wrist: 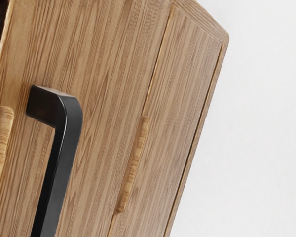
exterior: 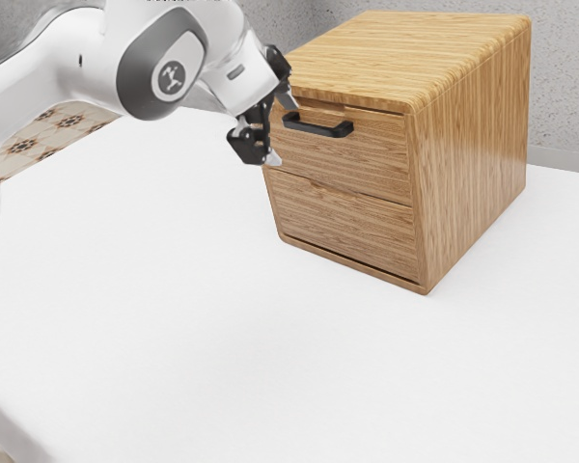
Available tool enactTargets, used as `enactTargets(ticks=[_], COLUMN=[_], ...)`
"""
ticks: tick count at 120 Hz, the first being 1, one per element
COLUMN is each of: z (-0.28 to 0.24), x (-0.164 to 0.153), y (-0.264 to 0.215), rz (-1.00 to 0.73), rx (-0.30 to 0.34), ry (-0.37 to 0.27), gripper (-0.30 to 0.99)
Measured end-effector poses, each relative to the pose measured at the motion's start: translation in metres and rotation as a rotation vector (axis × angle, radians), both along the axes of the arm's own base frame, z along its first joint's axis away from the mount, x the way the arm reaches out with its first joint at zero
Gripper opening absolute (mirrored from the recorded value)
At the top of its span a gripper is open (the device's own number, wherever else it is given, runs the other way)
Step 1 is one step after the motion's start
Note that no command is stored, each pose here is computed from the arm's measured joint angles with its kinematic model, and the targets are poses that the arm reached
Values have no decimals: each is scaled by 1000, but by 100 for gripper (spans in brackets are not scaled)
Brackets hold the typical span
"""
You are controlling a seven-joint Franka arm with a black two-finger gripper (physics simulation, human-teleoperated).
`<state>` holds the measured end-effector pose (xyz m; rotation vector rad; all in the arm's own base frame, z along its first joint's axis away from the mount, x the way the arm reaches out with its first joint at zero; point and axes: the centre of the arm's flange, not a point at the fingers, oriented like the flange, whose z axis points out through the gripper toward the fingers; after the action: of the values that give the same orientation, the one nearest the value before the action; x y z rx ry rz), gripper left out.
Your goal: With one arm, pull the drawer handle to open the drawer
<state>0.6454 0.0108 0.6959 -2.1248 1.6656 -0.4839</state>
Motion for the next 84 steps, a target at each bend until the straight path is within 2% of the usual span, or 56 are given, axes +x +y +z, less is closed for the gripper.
enactTargets(ticks=[23,43,84], z=[-23,-22,-45], x=[20,25,38], y=[7,8,13], rz=[-29,-51,-73], rx=[11,46,69], ry=[-13,-53,-43], gripper=[67,67,67])
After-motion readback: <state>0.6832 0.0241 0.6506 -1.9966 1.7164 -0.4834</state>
